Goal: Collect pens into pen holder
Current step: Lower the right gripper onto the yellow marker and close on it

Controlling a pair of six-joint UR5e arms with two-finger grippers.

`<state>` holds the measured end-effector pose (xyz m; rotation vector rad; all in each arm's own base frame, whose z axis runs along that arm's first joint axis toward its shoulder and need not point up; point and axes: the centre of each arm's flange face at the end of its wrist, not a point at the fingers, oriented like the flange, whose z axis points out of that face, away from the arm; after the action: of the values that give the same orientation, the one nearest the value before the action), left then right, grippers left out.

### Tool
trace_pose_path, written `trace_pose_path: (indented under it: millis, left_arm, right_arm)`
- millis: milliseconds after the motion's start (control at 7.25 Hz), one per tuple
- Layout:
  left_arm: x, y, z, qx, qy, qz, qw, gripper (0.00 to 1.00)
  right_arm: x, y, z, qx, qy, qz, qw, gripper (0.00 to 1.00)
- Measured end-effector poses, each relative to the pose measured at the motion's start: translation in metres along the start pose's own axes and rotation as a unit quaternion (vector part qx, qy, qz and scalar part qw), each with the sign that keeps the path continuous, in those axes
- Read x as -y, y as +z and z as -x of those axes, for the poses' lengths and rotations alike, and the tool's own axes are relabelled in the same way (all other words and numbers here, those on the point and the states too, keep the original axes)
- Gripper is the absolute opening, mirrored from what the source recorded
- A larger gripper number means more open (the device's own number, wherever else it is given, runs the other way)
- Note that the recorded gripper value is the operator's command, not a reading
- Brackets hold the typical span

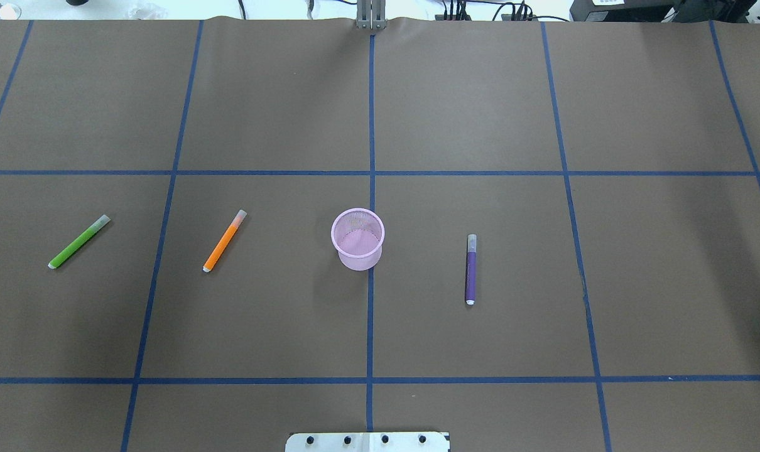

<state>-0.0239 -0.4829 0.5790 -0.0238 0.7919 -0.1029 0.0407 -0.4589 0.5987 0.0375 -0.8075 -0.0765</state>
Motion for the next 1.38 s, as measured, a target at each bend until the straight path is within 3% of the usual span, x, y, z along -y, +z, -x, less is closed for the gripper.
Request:
trace_pose_path:
  millis: [414, 1103, 1379]
  left_arm:
    - [-0.011, -0.003, -0.003, -0.008, 0.009, -0.002, 0.9999, 1.00]
    - [-0.013, -0.005, -0.008, -0.028, 0.020, -0.007, 0.9994, 1.00]
    - [-0.015, -0.005, -0.017, -0.066, 0.034, -0.008, 0.9972, 1.00]
  right_arm:
    - [-0.005, 0.001, 0.000, -0.001, 0.030, 0.001, 0.9996, 0.99]
    - [-0.003, 0.003, 0.001, 0.007, 0.039, 0.004, 0.9992, 0.99]
    - [-0.007, 0.006, 0.003, 0.030, 0.042, 0.008, 0.9986, 0.99]
